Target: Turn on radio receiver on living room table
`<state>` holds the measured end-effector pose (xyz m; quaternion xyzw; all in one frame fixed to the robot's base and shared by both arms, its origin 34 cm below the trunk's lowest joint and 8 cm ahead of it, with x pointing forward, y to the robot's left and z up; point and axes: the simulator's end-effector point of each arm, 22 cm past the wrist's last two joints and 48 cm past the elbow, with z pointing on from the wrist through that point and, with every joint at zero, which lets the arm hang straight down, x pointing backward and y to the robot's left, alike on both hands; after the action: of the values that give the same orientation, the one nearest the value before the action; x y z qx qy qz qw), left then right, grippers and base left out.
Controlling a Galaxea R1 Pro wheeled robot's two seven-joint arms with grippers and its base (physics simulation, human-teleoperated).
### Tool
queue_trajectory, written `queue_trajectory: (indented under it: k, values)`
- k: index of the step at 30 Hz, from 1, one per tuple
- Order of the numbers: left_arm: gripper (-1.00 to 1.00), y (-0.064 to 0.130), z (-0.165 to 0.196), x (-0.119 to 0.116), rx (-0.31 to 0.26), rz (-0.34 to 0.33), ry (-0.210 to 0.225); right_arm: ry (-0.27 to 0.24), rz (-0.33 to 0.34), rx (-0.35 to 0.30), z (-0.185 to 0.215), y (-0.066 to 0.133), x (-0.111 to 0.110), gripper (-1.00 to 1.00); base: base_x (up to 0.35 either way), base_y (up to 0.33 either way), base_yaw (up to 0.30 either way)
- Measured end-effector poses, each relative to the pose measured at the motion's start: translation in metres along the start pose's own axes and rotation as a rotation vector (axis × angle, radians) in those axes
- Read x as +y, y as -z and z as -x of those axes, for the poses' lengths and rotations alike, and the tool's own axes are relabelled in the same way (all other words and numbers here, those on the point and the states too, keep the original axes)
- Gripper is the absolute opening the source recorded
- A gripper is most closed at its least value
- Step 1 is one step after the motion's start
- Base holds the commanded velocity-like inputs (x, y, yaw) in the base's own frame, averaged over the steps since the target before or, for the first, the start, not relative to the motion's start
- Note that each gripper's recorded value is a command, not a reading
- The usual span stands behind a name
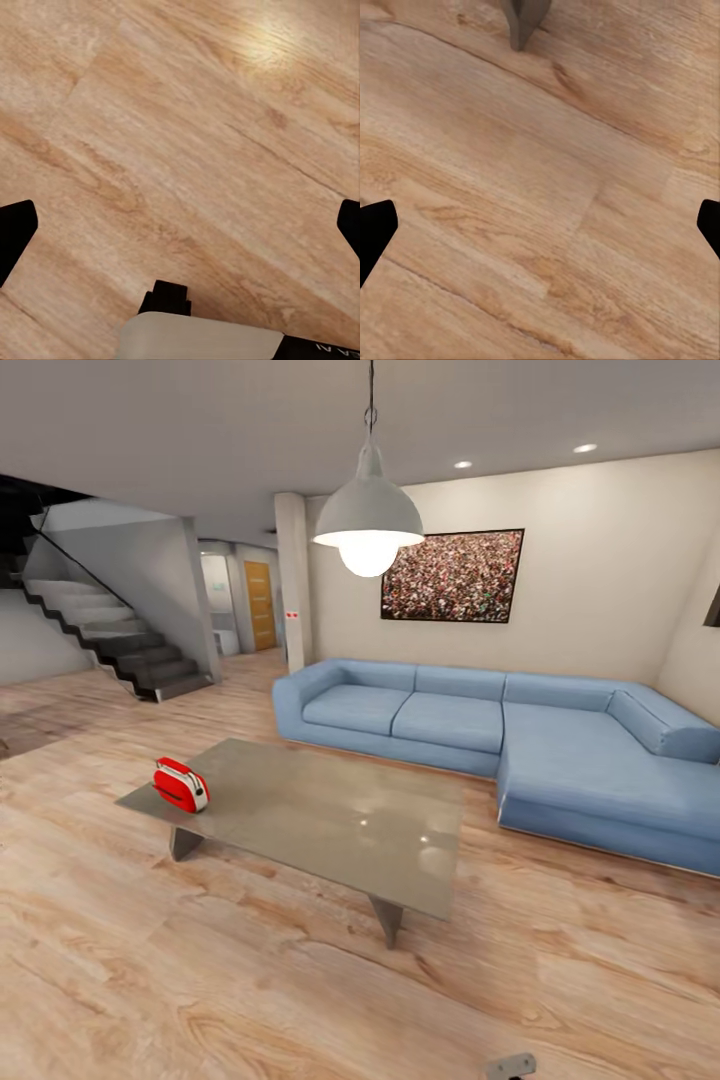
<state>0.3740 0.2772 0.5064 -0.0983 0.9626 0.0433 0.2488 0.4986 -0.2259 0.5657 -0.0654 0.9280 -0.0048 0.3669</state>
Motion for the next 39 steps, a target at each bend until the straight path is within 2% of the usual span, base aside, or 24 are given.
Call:
queue_trajectory:
  k: [11,24,39]
  values:
    - [1.0,-0.0001,0.0,0.0013,0.0,0.001,0.003,0.001,0.001,0.0,0.0,0.0,0.0003,1.0,0.111,0.298,0.0]
    - [1.0,-0.0001,0.0001,0.0014,0.0,0.001,0.001,0.001,0.001,0.0,0.0,0.0,0.0003,1.0,0.219,0.259,0.005]
    - [1.0,-0.0001,0.0001,0.0012,0.0,0.001,0.001,0.001,-0.001,0.0,0.0,0.0,0.0001,1.0,0.254,0.231,0.261]
